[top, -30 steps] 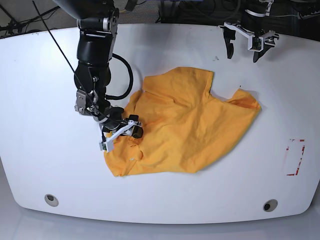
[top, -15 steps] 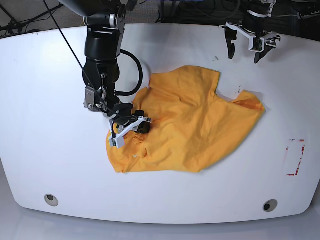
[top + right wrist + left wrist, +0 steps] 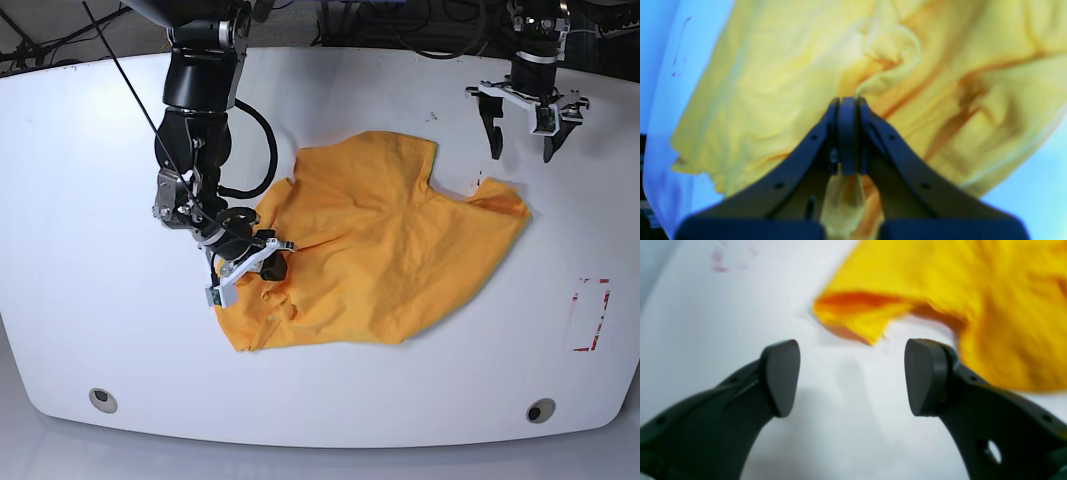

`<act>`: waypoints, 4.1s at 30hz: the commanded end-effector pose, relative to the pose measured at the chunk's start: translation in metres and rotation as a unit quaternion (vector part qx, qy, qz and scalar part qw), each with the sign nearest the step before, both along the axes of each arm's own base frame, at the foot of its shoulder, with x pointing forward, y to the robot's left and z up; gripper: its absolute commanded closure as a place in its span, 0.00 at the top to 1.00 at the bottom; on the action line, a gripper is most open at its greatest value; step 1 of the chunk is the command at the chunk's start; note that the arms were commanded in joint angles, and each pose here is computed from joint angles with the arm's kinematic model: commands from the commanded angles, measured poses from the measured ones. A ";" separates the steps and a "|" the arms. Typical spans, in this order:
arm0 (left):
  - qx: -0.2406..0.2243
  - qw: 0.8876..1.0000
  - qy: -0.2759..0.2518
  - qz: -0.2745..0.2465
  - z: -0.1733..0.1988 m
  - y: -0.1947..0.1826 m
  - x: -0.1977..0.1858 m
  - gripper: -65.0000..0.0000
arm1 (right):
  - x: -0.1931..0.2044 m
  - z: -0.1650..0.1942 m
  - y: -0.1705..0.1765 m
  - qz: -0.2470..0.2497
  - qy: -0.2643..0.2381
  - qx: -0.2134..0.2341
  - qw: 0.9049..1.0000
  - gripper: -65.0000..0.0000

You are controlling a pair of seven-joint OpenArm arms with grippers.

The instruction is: Fold the T-shirt properly

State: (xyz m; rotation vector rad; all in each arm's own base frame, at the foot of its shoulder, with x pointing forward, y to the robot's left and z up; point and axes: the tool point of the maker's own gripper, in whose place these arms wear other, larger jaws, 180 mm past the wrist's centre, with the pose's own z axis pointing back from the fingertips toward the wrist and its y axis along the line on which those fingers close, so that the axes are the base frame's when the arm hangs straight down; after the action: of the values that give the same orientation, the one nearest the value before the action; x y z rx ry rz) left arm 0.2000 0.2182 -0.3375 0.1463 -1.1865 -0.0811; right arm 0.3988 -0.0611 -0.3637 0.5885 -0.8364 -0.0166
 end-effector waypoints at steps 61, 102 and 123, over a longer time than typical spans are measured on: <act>0.021 0.998 0.033 -0.049 0.006 -0.004 0.122 0.00 | -0.035 0.077 -0.067 -0.005 -0.130 -0.124 0.984 0.00; 0.228 0.934 -0.269 0.054 0.422 0.082 0.216 0.00 | 0.099 0.413 -0.149 -0.015 -0.397 -0.316 0.862 0.00; 0.256 0.952 -0.169 0.001 0.349 0.060 0.218 0.00 | 0.047 0.382 -0.176 -0.011 -0.376 -0.391 0.840 0.00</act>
State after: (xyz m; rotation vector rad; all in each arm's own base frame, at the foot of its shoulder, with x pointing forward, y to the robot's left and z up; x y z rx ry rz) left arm 0.4243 0.2747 -0.0012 0.6084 -1.4531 -0.3840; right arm 0.4561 -0.2189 0.0008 -0.1862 -1.4507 0.5965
